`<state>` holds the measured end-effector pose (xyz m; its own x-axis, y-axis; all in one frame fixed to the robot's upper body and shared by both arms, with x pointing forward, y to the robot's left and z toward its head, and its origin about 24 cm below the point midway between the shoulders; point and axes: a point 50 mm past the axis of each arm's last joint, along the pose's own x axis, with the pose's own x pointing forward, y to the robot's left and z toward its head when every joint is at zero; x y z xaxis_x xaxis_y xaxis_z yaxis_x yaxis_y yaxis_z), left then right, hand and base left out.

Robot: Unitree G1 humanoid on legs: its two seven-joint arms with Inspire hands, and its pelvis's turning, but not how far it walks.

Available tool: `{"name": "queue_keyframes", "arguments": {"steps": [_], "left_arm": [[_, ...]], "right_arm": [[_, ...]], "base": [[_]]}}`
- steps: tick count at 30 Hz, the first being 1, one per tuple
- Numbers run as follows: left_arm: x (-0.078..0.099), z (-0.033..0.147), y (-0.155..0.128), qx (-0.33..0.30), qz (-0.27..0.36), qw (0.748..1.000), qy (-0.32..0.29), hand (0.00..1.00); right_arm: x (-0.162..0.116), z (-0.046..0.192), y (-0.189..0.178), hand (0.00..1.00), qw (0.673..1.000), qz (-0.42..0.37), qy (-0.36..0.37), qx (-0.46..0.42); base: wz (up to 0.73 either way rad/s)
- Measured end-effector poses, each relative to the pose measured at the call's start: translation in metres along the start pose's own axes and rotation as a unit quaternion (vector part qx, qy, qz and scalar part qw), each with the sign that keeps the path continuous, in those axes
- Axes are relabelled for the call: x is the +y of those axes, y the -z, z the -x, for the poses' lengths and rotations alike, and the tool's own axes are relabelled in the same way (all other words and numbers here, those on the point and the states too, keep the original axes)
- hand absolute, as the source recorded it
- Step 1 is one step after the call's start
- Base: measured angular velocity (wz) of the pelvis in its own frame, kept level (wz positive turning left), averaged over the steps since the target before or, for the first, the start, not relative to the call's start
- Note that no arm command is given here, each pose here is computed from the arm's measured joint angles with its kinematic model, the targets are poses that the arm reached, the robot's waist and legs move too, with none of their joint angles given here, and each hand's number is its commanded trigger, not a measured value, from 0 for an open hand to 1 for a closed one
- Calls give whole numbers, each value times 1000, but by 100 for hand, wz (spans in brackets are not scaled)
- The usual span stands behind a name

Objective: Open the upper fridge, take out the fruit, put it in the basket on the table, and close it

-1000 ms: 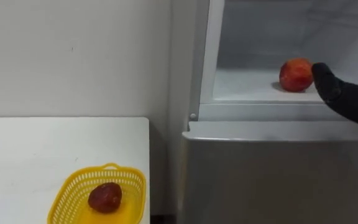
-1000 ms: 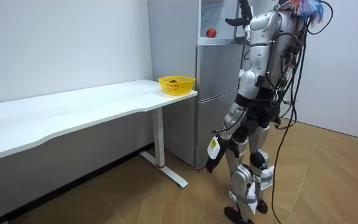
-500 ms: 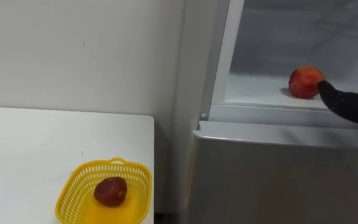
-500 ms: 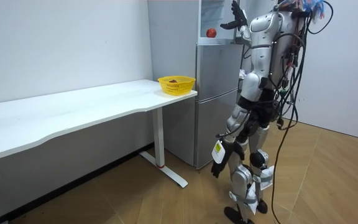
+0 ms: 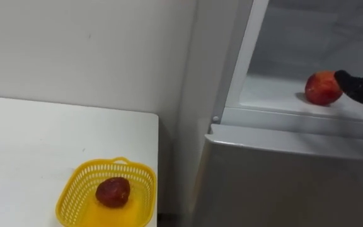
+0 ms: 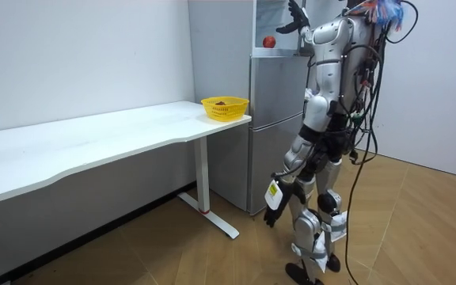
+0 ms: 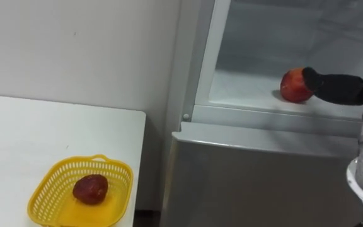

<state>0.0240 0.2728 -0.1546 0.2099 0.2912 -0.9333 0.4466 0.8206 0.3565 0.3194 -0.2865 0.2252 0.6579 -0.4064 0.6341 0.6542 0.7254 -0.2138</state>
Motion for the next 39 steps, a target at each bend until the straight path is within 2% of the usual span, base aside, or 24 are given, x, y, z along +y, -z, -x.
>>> {"name": "queue_keyframes", "arguments": {"steps": [13, 25, 35, 39], "left_arm": [[-1, 3, 2, -7, -4, 1000, -4, 0], [-1, 2, 2, -6, -2, 1000, 1, 0], [-1, 3, 6, 1, 8, 1000, 7, 0], [-4, 4, 10, 6, 10, 1000, 9, 0]], "right_arm": [[0, -3, 20, 0, 998, 25, -42, 49], [9, 3, 34, 0, 989, -49, -86, 112], [8, 6, 47, 0, 983, -37, -112, 138], [8, -2, 48, 0, 983, -39, -108, 146]], "base": [[3], [0], [6], [2]]}}
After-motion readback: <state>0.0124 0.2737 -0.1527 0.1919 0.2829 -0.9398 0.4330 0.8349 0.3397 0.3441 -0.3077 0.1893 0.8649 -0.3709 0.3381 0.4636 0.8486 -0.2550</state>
